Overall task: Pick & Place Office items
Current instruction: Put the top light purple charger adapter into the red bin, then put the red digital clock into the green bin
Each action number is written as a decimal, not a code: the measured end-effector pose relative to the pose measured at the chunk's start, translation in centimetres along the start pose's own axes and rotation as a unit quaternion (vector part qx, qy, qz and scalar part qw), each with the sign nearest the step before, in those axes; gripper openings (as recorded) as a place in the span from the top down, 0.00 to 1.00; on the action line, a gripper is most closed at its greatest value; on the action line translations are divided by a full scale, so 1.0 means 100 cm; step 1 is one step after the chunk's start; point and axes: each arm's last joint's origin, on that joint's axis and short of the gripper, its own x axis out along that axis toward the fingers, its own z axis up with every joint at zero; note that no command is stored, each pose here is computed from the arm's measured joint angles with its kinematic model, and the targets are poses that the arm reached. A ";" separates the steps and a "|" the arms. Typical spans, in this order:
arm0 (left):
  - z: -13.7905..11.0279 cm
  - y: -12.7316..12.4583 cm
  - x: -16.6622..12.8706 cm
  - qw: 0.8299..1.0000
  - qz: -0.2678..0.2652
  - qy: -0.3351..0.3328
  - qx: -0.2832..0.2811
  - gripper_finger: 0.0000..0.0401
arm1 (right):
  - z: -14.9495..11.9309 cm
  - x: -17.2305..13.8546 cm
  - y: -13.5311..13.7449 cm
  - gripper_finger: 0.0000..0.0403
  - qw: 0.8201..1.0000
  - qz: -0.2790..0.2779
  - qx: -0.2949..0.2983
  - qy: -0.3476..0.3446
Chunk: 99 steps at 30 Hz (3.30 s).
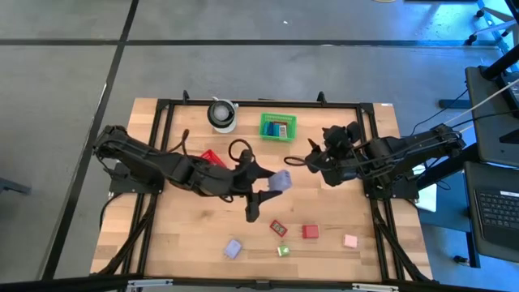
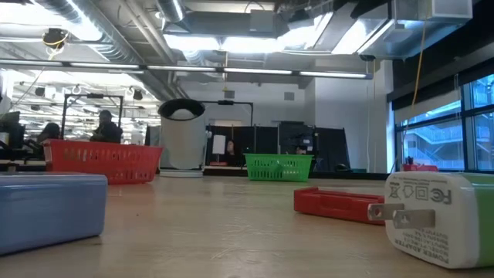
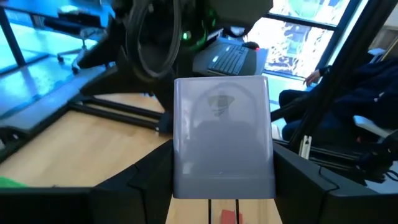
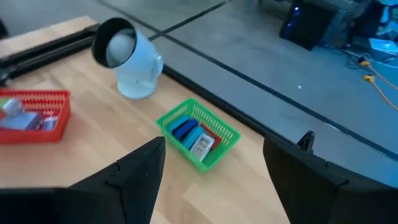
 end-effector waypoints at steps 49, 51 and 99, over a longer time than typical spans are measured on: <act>-0.189 0.183 -0.043 0.780 0.275 0.562 0.001 0.41 | -0.023 0.105 0.038 0.32 0.974 -0.043 -0.005 0.222; -0.189 0.183 -0.043 0.779 0.275 0.563 0.001 0.39 | -0.027 0.105 0.042 0.32 0.963 -0.009 -0.006 0.268; -0.083 0.143 -0.044 0.818 0.263 0.493 -0.135 0.37 | -0.133 0.070 0.176 0.32 0.888 0.276 -0.164 0.329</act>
